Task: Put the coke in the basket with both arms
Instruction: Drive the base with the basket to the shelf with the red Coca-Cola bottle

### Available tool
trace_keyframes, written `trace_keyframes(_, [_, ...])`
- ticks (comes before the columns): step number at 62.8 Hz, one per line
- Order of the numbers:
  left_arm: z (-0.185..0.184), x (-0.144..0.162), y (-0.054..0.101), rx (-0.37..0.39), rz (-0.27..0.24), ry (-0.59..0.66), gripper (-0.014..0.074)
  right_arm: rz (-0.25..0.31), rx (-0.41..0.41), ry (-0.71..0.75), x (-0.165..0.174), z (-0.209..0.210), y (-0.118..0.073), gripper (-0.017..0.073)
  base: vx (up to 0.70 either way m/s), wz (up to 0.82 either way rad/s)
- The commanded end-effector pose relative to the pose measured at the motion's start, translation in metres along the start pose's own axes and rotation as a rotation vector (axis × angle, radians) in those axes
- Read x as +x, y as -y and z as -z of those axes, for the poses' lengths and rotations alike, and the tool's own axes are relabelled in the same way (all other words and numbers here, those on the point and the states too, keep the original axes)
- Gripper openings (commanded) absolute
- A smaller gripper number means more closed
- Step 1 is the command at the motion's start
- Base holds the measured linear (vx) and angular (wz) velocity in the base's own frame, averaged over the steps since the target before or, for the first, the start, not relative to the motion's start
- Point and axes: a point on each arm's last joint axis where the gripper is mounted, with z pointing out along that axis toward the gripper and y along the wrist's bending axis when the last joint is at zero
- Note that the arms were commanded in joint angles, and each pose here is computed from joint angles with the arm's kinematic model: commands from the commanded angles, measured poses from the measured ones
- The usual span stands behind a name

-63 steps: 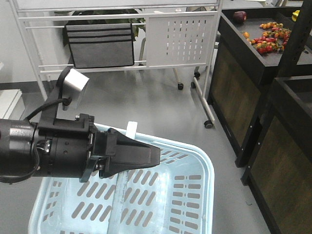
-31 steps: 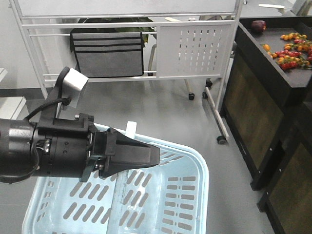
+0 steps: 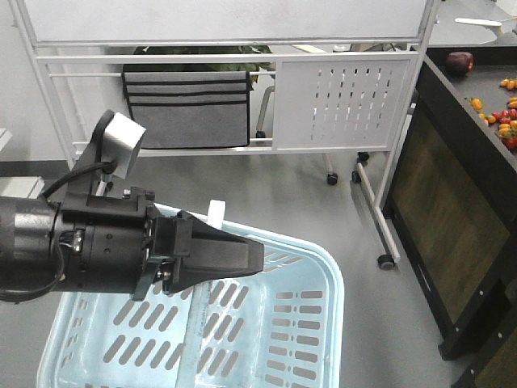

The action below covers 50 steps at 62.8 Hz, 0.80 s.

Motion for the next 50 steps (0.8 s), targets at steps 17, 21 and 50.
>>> trace_keyframes(17, [0.0069, -0.0045, 0.0202, 0.084, 0.000, 0.047, -0.0006, 0.016, 0.001, 0.077, -0.0046, 0.0006, -0.0001, -0.0006, 0.30, -0.06])
trace_keyframes(21, [0.0069, -0.0045, 0.0202, 0.084, 0.000, 0.047, -0.0006, 0.016, 0.001, 0.077, -0.0046, 0.0006, -0.0001, -0.0006, 0.29, -0.03])
trace_keyframes(50, [0.0069, -0.0045, 0.0202, 0.084, 0.000, 0.047, -0.0006, 0.016, 0.001, 0.077, -0.0046, 0.0006, -0.0001, -0.0006, 0.27, 0.17])
